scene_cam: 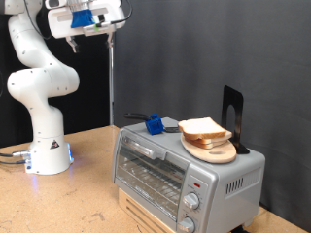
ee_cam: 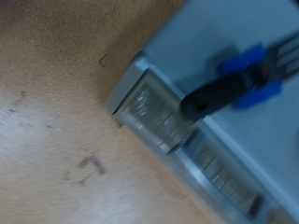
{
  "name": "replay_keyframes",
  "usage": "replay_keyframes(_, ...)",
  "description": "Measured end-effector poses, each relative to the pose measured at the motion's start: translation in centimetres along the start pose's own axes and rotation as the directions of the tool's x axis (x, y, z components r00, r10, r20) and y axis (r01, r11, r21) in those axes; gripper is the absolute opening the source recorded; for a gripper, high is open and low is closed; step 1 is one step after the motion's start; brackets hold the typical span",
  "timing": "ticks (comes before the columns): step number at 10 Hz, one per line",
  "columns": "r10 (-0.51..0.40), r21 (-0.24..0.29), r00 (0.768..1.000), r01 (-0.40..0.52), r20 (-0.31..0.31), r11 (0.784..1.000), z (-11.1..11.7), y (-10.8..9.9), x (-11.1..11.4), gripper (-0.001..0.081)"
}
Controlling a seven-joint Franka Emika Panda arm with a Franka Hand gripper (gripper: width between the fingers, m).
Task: Make a piece of toast with the oven
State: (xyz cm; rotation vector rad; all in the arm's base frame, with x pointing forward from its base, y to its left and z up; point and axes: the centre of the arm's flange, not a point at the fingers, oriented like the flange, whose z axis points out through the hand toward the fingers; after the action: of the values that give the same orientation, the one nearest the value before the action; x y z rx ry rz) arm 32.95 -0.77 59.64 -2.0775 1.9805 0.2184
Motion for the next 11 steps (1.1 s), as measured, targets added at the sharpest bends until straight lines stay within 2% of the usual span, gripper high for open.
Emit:
replay_keyframes(1, -0.125, -0.001, 0.992, 0.125, 0.026, 0.992, 0.2, -0.3, 0.4, 0.0682)
replay_keyframes(3, -0.344, 0.003, 0.938, 0.344, 0.052, 0.939, 1.4, -1.8, 1.2, 0.0682)
replay_keyframes(4, -0.300, 0.002, 0.953, 0.300, 0.049, 0.954, 1.4, -1.7, 1.2, 0.0682)
replay_keyframes(5, -0.349, 0.012, 0.936, 0.349, 0.051, 0.937, 1.2, -1.6, 1.2, 0.0682)
replay_keyframes(6, -0.443, 0.031, 0.895, 0.442, 0.059, 0.897, 1.0, -1.3, 1.4, 0.0682)
replay_keyframes(8, -0.575, 0.103, 0.818, 0.570, 0.020, 0.815, 1.7, -1.3, 2.7, 0.0682)
replay_keyframes(9, -0.587, 0.126, 0.810, 0.583, -0.012, 0.802, 2.7, -1.6, 3.3, 0.0682)
replay_keyframes(10, -0.567, 0.143, 0.823, 0.565, -0.033, 0.812, 4.0, -2.1, 3.8, 0.0682)
replay_keyframes(11, -0.535, 0.144, 0.844, 0.535, -0.039, 0.832, 5.3, -2.6, 4.4, 0.0682)
